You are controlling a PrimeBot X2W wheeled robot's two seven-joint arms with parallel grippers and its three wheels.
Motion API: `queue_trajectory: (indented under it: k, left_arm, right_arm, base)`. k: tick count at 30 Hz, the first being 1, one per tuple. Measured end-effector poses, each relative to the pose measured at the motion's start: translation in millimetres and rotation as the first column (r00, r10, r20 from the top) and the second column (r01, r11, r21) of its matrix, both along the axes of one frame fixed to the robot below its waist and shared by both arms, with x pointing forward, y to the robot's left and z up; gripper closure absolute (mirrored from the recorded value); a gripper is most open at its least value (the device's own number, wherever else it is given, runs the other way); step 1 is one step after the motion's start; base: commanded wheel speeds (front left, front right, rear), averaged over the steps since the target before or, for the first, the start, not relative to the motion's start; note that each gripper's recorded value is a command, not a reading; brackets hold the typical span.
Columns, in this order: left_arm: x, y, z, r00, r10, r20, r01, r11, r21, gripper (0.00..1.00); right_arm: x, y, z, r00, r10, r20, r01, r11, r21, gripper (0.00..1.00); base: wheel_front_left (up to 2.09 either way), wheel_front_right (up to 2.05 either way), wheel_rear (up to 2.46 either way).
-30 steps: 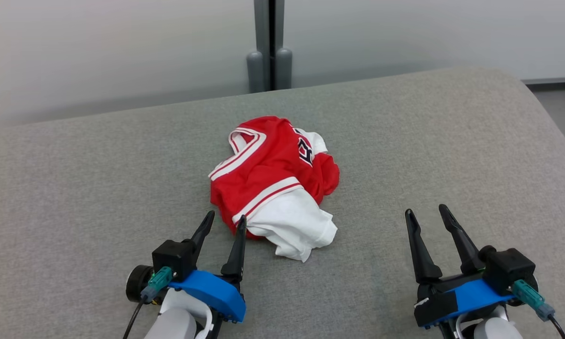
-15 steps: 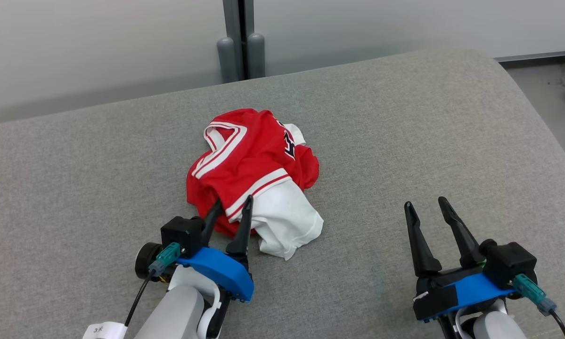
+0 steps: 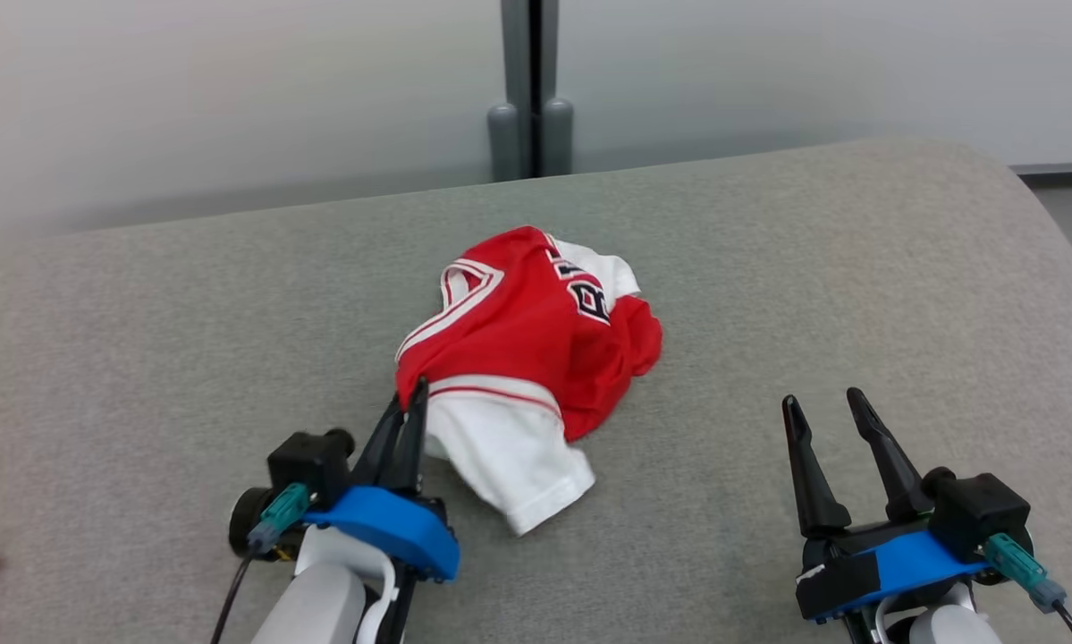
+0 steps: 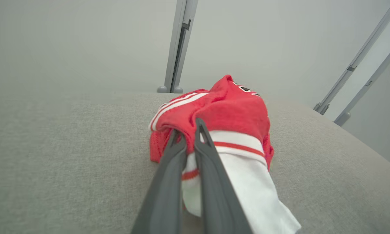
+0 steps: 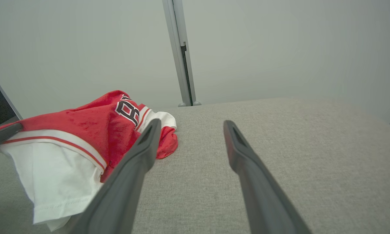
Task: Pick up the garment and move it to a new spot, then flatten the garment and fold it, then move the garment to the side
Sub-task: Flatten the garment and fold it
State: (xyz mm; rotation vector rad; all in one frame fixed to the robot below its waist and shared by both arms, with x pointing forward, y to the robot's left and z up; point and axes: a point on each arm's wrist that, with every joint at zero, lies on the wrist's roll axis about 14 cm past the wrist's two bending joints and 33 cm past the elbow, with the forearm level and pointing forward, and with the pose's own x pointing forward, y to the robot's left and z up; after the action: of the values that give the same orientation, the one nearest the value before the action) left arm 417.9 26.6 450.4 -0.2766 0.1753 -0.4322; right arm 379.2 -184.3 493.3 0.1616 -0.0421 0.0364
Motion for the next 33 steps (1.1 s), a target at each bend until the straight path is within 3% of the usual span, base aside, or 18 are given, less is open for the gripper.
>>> queue_trajectory:
  k: [7, 15, 19, 22, 23, 24, 33]
  left_arm:
    - [-12.5, 78.0, -8.6, 0.98, 0.198, -0.001, -0.198, 0.979, 0.053, 1.0]
    - [-30.8, 167.6, -20.7, 0.903, 0.429, -0.022, -0.424, 0.898, 0.113, 1.0]
    - [-39.5, 194.7, -25.1, 0.859, 0.511, -0.031, -0.503, 0.854, 0.134, 1.0]
    - [-46.6, 197.6, -35.8, 0.853, 0.519, -0.061, -0.506, 0.849, 0.152, 1.0]
    - [-46.6, 197.5, -36.4, 0.853, 0.519, -0.061, -0.505, 0.849, 0.155, 0.56]
    - [-46.1, 197.6, -35.9, 0.852, 0.52, -0.059, -0.507, 0.848, 0.156, 0.0]
    - [-24.9, 196.8, 23.0, 0.838, 0.526, 0.147, -0.544, 0.829, 0.132, 0.0]
  right_arm:
    - [9.2, 17.8, 0.4, 0.999, 0.052, 0.005, -0.052, 0.999, 0.007, 0.0]
    - [13.7, 30.3, -3.0, 0.996, 0.088, -0.004, -0.088, 0.996, 0.011, 0.0]
    - [13.4, 29.1, -4.8, 0.996, 0.085, -0.009, -0.085, 0.996, 0.011, 0.0]
    - [12.4, 27.4, -6.4, 0.997, 0.08, -0.014, -0.08, 0.997, 0.011, 0.0]
    - [12.1, 26.8, -7.0, 0.997, 0.078, -0.016, -0.078, 0.997, 0.011, 0.0]
    - [11.6, 26.5, -7.4, 0.997, 0.077, -0.018, -0.077, 0.997, 0.011, 0.0]
    - [9.4, 24.3, -6.2, 0.997, 0.071, -0.015, -0.071, 0.997, 0.004, 0.0]
  base:
    - [0.0, 0.0, 0.0]
    - [0.0, 0.0, 0.0]
    - [0.0, 0.0, 0.0]
    - [0.0, 0.0, 0.0]
    - [0.0, 0.0, 0.0]
    - [0.0, 0.0, 0.0]
    - [0.0, 0.0, 0.0]
